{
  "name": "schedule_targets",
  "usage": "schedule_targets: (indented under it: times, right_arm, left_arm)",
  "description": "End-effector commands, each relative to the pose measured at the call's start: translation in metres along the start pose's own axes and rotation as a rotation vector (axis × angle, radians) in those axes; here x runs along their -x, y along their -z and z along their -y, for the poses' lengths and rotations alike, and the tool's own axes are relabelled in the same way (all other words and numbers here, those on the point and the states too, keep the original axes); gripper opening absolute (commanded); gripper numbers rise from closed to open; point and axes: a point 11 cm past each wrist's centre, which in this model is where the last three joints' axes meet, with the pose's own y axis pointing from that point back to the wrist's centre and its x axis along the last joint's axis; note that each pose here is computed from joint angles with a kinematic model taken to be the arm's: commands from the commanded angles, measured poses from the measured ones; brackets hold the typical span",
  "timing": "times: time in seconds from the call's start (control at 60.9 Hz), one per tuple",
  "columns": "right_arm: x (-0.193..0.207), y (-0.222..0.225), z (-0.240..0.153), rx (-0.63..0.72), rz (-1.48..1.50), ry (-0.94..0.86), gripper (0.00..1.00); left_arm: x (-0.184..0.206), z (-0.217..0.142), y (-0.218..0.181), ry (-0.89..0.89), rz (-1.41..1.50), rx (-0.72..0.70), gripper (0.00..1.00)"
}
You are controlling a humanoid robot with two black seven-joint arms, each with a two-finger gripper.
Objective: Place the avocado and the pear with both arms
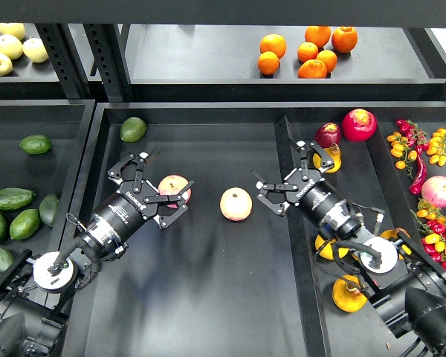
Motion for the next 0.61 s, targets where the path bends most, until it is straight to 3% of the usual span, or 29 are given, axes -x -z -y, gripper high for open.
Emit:
schedule_targets:
  times: [0.0, 0.591]
  right_arm:
    - [-0.0018, -0.0018, -0.0019, 0.001, 0.003, -0.004, 0.99]
    - [-0.0032, -0.0017, -0.0022, 0.002, 0.003, -0.009, 0.99]
  left_arm:
    - [-0.0008, -0.0001, 0.0001, -0.003, -0.001, 0.002, 0.97]
    - [-0.0008, -0.0001, 0.0001, -0.003, -0.001, 0.002, 0.97]
